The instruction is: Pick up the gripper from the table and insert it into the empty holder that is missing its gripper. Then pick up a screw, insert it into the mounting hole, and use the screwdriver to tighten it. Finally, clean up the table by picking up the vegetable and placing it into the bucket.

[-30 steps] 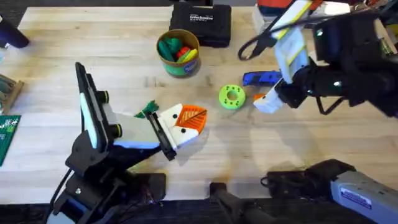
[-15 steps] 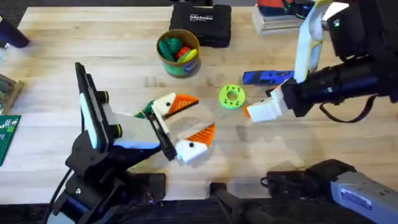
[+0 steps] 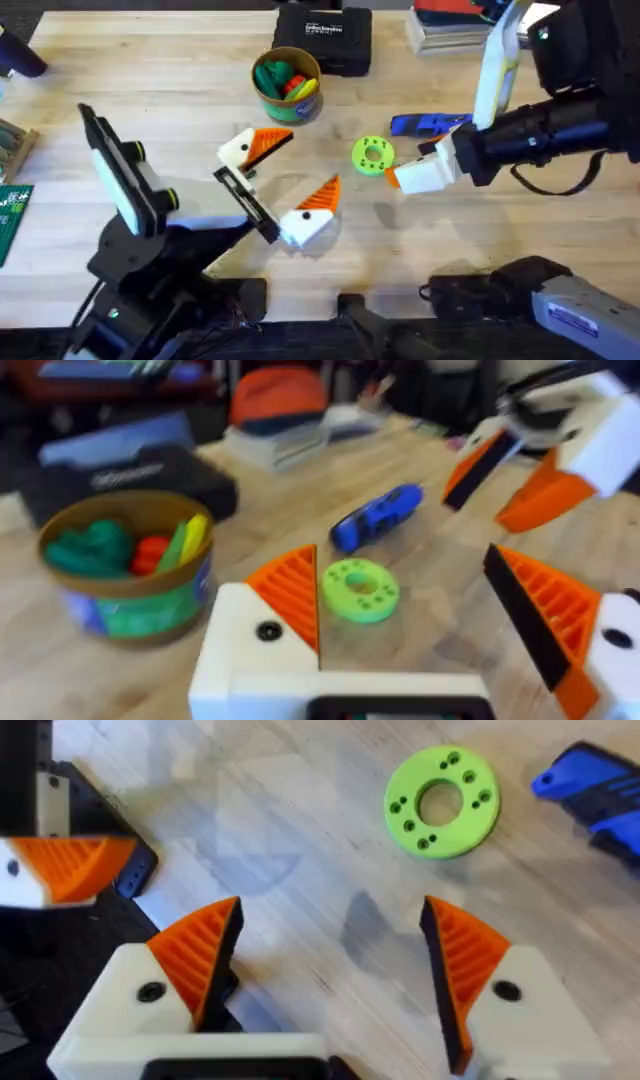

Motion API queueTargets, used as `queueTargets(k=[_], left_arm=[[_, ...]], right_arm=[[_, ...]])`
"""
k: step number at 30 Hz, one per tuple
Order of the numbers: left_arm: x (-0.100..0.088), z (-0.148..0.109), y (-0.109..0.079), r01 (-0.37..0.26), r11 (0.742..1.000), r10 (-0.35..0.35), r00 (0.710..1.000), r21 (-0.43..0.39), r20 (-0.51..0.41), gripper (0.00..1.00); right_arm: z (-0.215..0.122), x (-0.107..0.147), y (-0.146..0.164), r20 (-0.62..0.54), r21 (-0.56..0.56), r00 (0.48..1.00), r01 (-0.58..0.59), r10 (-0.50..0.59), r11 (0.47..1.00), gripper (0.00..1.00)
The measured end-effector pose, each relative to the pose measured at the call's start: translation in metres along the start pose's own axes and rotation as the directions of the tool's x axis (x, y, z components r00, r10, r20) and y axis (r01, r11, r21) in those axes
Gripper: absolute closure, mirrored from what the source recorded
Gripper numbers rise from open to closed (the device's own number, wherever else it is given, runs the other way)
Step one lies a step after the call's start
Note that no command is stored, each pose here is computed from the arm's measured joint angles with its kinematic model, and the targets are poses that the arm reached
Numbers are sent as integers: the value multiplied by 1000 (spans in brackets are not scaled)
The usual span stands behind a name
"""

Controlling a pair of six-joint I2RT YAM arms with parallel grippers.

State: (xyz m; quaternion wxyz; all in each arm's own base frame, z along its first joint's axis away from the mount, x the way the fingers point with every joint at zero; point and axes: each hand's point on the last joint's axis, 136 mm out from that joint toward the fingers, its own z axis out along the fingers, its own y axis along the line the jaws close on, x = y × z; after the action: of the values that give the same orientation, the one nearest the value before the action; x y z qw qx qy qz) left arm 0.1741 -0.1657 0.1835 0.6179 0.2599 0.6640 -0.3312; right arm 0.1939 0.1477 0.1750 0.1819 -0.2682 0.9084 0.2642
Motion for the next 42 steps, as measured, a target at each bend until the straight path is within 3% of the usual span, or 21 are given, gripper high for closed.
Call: queueTargets(k=[3, 6, 10, 11, 12, 16, 19, 23, 26, 28, 31, 35, 36, 38, 42], left_arm=[[-3, -7, 13, 48, 993, -56, 995, -104, -79, 15], [-13, -19, 28, 82, 968, -126, 976, -238, -179, 15], [-31, -34, 53, 81, 895, -222, 934, -440, -279, 16], [-45, -41, 69, 24, 839, -261, 894, -543, -365, 15], [-50, -40, 73, -6, 828, -262, 880, -561, -396, 15], [-57, -34, 85, -148, 815, -236, 799, -560, -554, 15], [-48, -29, 91, -208, 815, -236, 734, -541, -637, 15], [-17, -38, 93, -281, 828, -252, 586, -485, -770, 16], [3, -49, 96, -350, 836, -240, 459, -423, -856, 16], [12, -51, 101, -389, 833, -237, 393, -394, -889, 16], [27, -50, 106, -413, 839, -239, 305, -354, -922, 15], [50, -47, 105, -382, 868, -254, 204, -316, -945, 15], [63, -49, 111, -352, 879, -286, 148, -320, -947, 15], [69, -52, 118, -336, 876, -320, 132, -346, -938, 15], [79, -58, 132, -268, 865, -395, 154, -423, -906, 15]], right_arm=[[-2, -10, 1, 35, 0, 999, 25, -25, 1000, 9], [-5, -22, 0, 82, 7, 995, 56, -56, 998, 9], [-6, -34, 0, 125, 14, 989, 81, -83, 997, 9], [-7, -38, 0, 141, 18, 986, 91, -93, 996, 9], [-7, -39, 0, 145, 19, 985, 93, -95, 995, 9], [-7, -40, 0, 148, 20, 984, 95, -97, 995, 8], [-7, -40, 0, 148, 20, 984, 95, -97, 995, 9], [-7, -40, 0, 148, 20, 984, 95, -97, 995, 9], [-7, -39, 0, 146, 20, 985, 94, -96, 995, 9], [-7, -40, 0, 146, 20, 985, 94, -96, 995, 9], [-7, -40, 0, 146, 20, 985, 94, -96, 995, 9], [-7, -38, 0, 142, 19, 985, 92, -93, 996, 8], [-7, -33, 0, 123, 15, 988, 97, -98, 995, 8], [-6, -28, 1, 100, 12, 989, 112, -113, 994, 8], [-5, -24, 1, 86, 13, 985, 152, -153, 988, 8]])
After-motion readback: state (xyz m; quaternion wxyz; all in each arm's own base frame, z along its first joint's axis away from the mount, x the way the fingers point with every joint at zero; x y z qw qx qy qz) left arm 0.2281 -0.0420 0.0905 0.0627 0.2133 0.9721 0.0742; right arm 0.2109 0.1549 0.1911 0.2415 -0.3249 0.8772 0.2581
